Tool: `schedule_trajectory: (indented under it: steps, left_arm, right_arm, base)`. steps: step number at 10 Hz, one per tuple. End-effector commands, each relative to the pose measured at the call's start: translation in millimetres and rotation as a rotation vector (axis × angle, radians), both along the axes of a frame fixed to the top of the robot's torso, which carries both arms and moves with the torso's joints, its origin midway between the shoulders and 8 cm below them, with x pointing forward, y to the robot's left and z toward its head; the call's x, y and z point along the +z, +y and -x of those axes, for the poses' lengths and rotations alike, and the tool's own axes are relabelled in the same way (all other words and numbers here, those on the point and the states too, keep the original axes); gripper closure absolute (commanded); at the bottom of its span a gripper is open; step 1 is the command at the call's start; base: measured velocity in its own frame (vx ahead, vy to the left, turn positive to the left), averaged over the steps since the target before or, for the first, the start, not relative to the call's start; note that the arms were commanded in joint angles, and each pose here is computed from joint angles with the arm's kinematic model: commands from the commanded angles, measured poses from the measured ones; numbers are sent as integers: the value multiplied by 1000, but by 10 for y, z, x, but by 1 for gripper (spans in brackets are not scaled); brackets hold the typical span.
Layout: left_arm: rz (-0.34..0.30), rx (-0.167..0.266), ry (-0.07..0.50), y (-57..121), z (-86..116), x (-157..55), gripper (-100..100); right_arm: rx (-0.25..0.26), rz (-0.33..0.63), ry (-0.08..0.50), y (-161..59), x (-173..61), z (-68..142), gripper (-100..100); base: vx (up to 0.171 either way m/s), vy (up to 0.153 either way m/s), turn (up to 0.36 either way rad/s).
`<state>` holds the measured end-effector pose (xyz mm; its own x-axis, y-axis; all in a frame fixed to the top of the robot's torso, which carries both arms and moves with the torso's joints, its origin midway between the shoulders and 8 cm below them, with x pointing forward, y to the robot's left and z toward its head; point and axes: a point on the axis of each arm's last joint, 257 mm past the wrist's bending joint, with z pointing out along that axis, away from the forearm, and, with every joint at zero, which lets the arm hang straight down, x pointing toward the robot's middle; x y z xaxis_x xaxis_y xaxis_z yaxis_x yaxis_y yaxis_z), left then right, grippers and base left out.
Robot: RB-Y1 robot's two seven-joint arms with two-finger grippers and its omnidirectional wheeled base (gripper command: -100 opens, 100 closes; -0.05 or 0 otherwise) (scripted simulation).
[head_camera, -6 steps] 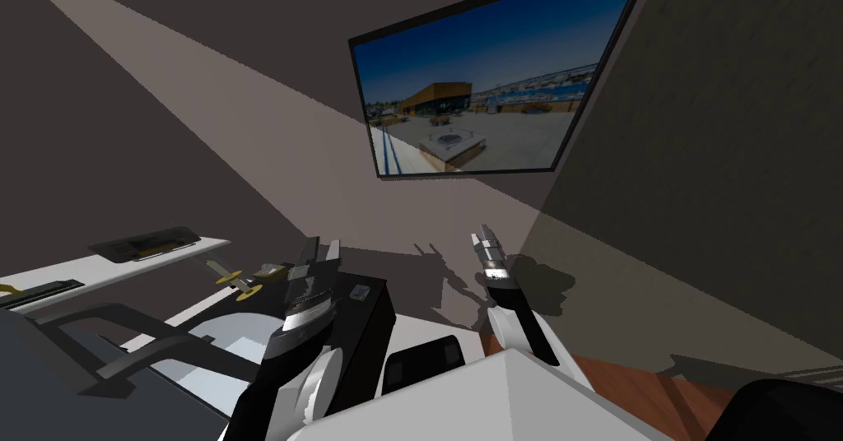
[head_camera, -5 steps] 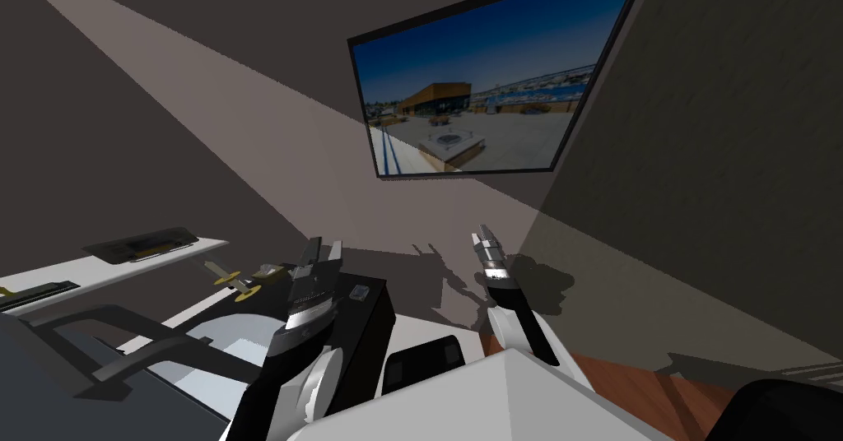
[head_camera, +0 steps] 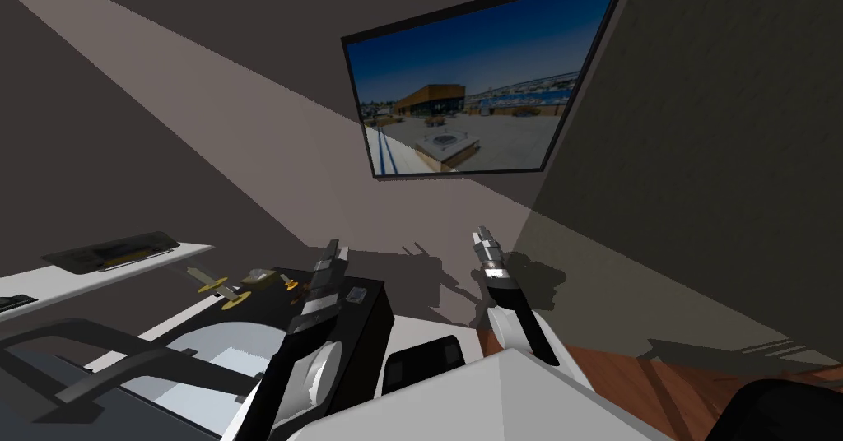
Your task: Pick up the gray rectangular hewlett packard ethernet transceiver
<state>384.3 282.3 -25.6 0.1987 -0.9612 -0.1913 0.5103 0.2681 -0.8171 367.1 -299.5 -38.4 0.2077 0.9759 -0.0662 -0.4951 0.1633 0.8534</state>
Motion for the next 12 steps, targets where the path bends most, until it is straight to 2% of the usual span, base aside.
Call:
schedule_trajectory:
  steps: [1, 2, 4, 5, 6, 7, 8, 9, 10, 11, 12]
  left_arm:
    - [-15, 15, 85, 96, -147, -277, -100]
    - [-15, 15, 89, 99, -152, -292, -100]
    - [-35, 37, 186, 258, -335, -616, -100]
    - [-33, 39, 206, 269, -353, -689, -100]
    - [-43, 52, 265, 368, -444, -882, -100]
    - [-42, 52, 269, 372, -447, -903, -100]
    - [-53, 65, 319, 471, -525, -1047, -100]
    - [-51, 68, 335, 488, -531, -1126, -100]
    - [-60, 83, 395, 608, -604, -1320, -100]
    - [-59, 84, 402, 616, -605, -1356, -100]
    - [-69, 100, 456, 742, -665, -1523, -100]
  right_arm:
    - [0, 0, 0, 0, 0, 0, 0]
    - [0, 0, 0, 0, 0, 0, 0]
    - [0, 0, 0, 0, 0, 0, 0]
    - [0, 0, 0, 0, 0, 0, 0]
    - [0, 0, 0, 0, 0, 0, 0]
    - [0, 0, 0, 0, 0, 0, 0]
    - [0, 0, 0, 0, 0, 0, 0]
    - [0, 0, 0, 0, 0, 0, 0]
    - [0, 0, 0, 0, 0, 0, 0]
    - [0, 0, 0, 0, 0, 0, 0]
    - [0, 0, 0, 0, 0, 0, 0]
  base:
    - [-6, 2, -71]
    - [-3, 2, -20]
    - [0, -2, -75]
    - [2, 1, -33]
    - [3, -1, -64]
    - [3, 0, -43]
    - [3, -1, -67]
    - [4, 1, -43]
    - [6, 1, -86]
    - [3, 3, -32]
    - [3, 1, -77]
